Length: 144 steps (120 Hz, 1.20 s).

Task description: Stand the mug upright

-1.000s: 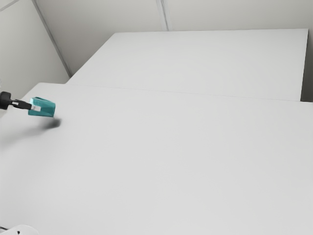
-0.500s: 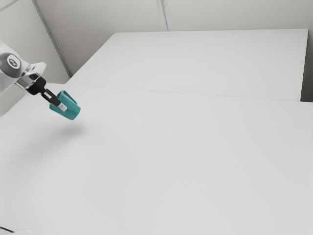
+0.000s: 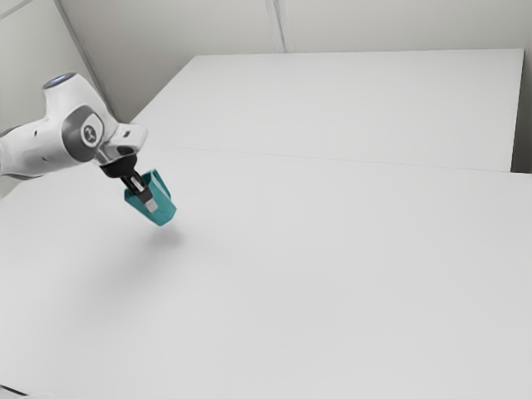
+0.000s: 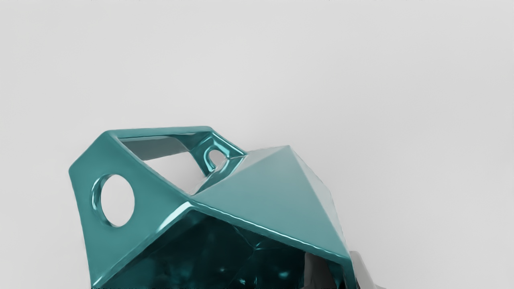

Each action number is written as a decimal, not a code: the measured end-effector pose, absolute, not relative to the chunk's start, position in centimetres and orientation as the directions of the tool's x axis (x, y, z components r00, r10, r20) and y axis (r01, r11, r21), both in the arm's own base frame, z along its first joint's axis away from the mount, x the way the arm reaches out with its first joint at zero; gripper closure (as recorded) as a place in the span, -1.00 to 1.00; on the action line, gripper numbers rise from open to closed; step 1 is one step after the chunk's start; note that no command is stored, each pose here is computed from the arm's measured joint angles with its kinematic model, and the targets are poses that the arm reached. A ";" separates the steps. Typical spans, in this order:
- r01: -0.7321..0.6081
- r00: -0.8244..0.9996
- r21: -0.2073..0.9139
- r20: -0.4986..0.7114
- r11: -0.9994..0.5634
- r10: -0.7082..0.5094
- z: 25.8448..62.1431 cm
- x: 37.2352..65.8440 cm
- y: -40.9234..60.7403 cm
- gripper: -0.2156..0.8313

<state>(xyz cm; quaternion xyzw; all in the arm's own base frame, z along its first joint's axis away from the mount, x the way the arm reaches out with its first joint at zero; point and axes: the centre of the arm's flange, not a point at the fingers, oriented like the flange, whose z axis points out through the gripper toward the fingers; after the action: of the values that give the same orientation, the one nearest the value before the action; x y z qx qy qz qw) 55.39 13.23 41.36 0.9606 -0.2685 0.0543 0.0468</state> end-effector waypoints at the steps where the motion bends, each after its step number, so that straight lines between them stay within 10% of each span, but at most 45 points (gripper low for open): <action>1: -0.520 0.850 0.059 0.127 -0.852 -0.511 41.3 55.4 13.0 0.91; 144: -0.242 0.970 0.044 -0.017 -0.969 -0.243 36.6 51.4 -0.5 0.90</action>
<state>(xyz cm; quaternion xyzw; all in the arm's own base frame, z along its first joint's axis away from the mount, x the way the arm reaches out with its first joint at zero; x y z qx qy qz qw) 51.41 -0.46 36.59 0.9922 -0.1221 -0.0111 0.0206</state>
